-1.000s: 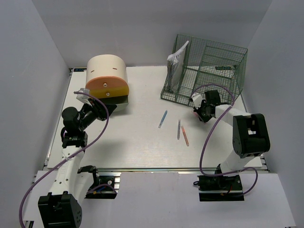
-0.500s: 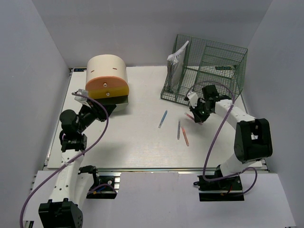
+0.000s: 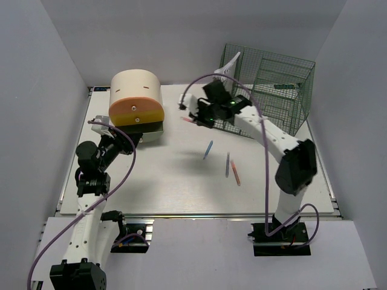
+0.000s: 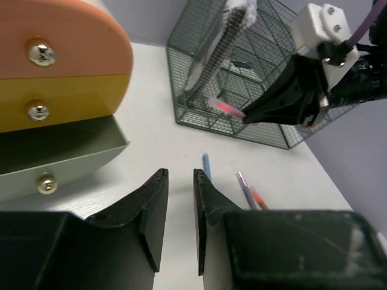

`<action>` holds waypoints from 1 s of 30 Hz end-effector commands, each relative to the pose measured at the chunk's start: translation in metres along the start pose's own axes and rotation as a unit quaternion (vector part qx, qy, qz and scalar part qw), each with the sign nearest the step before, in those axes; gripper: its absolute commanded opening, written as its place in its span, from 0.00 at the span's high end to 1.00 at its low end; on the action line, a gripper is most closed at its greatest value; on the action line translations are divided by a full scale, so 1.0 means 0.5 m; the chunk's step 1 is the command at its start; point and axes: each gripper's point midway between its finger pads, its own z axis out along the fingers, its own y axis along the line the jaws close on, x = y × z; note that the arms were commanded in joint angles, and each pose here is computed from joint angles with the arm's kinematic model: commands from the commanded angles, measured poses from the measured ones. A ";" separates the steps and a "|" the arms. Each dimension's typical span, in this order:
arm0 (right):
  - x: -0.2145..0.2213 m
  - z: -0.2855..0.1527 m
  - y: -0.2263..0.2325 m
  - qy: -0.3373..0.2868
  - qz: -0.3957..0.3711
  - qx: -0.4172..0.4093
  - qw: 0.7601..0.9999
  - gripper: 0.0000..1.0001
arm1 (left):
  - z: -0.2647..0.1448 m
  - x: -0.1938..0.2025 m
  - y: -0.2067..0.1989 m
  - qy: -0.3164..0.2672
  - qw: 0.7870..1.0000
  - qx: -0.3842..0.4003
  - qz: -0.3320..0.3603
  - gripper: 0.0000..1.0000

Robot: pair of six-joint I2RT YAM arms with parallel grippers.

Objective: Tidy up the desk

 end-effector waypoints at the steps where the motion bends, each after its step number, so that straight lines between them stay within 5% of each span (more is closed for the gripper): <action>1: -0.064 0.050 -0.014 0.004 -0.068 0.017 0.998 1.00 | -0.014 -0.038 0.008 -0.032 0.998 -0.034 0.031 0.66; 15: -0.249 0.243 0.068 -0.034 -0.288 0.038 0.956 1.00 | -0.027 -0.050 0.022 -0.045 0.996 -0.064 0.045 0.66; 30: -0.305 0.327 0.022 -0.064 -0.327 0.127 0.934 1.00 | -0.032 -0.053 0.017 -0.050 0.996 -0.063 0.048 0.66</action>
